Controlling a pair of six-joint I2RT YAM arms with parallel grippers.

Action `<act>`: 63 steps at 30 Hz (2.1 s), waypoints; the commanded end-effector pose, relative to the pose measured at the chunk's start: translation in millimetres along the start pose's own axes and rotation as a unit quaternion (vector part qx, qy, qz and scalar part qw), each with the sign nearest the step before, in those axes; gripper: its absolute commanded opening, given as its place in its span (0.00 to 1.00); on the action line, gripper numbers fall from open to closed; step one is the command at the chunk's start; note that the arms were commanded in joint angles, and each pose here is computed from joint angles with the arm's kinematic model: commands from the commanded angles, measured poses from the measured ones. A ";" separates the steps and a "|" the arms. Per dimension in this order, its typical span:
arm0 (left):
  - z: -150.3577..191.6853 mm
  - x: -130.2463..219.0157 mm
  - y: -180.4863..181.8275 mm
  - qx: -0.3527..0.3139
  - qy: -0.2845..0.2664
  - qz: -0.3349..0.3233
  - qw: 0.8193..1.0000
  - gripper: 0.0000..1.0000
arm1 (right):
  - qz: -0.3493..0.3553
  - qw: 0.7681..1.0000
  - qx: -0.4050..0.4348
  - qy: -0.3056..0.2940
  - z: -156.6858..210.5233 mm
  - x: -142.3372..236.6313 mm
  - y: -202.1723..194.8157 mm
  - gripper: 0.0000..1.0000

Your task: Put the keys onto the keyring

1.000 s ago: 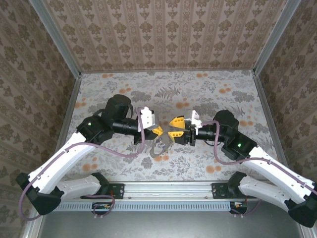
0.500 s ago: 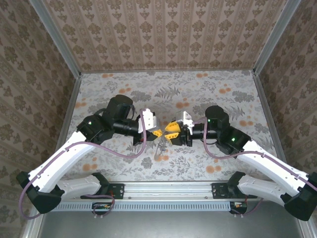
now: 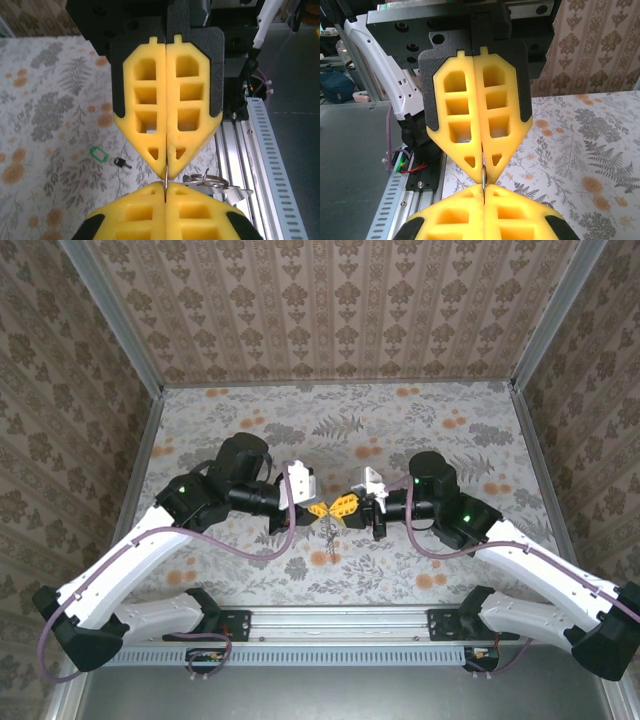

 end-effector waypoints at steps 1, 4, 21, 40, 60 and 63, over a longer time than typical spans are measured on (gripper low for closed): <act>-15.2 15.4 -3.2 -0.010 -0.068 -0.012 0.998 0.20 | -0.016 0.998 0.020 -0.051 -16.2 10.2 13.6 0.00; -10.6 27.1 -2.1 0.016 -0.113 -0.014 0.993 0.27 | -0.012 0.994 0.022 -0.107 -28.1 20.1 16.8 0.00; -32.3 49.7 -10.7 0.002 -0.248 0.009 0.969 0.30 | -0.003 0.960 -0.008 -0.279 -63.7 41.2 15.9 0.00; -44.3 50.5 -17.9 -0.017 -0.235 0.018 0.972 0.32 | 0.001 0.964 -0.012 -0.265 -59.7 37.6 13.1 0.00; -40.4 38.6 -4.4 -0.019 -0.134 -0.007 0.991 0.33 | 0.066 0.996 -0.018 -0.059 -46.6 30.8 0.6 0.00; -44.1 38.5 -4.6 -0.022 -0.137 0.003 0.990 0.33 | 0.073 0.997 -0.023 -0.029 -43.4 28.7 -2.3 0.00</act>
Point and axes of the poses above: each hand's point on the last joint's axis, 136 mm out from that joint toward the fingers, its own x axis back along the fingers, its own y axis along the line the jaws close on, z = x × y, the point moved 4 cm from there along x, back along the fingers, and after that the axes turned 2 degrees about -x, right-handed, at the moved point
